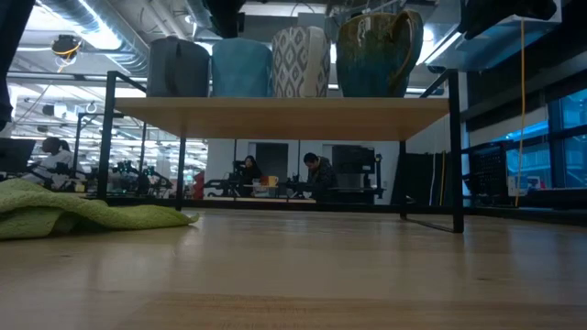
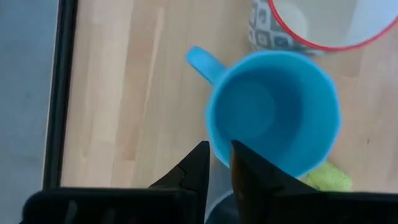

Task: Stack small to large cups/mugs on shelf
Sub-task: Remove the blue mug from the shelf

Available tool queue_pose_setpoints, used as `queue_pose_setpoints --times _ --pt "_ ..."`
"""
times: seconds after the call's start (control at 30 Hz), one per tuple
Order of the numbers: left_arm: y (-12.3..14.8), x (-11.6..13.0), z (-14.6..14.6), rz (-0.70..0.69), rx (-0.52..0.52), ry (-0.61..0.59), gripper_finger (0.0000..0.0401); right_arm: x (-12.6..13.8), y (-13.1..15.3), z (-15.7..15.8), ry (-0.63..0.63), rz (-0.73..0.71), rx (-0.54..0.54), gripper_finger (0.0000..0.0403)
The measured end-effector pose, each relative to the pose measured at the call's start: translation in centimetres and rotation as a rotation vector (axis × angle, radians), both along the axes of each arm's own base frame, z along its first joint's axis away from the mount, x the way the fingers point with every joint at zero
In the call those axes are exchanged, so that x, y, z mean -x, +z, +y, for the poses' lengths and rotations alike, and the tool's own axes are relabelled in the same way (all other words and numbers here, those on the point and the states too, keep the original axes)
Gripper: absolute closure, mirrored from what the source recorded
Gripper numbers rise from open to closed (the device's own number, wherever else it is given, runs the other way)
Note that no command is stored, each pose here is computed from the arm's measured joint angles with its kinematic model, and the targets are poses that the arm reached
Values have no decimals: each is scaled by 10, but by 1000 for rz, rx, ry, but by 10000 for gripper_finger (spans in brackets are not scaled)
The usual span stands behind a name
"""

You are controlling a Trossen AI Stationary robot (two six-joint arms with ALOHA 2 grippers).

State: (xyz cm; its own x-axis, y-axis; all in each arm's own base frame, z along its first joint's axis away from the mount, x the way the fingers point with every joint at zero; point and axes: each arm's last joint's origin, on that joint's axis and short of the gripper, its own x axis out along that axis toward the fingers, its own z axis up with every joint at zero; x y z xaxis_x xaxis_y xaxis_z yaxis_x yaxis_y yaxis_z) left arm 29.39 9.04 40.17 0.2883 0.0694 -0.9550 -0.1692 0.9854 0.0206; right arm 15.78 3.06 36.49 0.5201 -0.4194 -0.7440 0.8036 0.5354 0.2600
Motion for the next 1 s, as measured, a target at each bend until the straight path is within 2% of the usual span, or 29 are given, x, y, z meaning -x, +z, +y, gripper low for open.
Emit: queue_pose_setpoints --times 0.47,0.73,1.0 --pt "-11 -4 -8 61 -47 -27 304 0 0 0 -8 -4 16 325" --pt "-11 -5 -8 55 -36 -30 305 0 0 0 -8 -4 16 324" --pt "-10 -10 -7 -7 -9 -38 306 0 0 0 -8 -4 17 324"
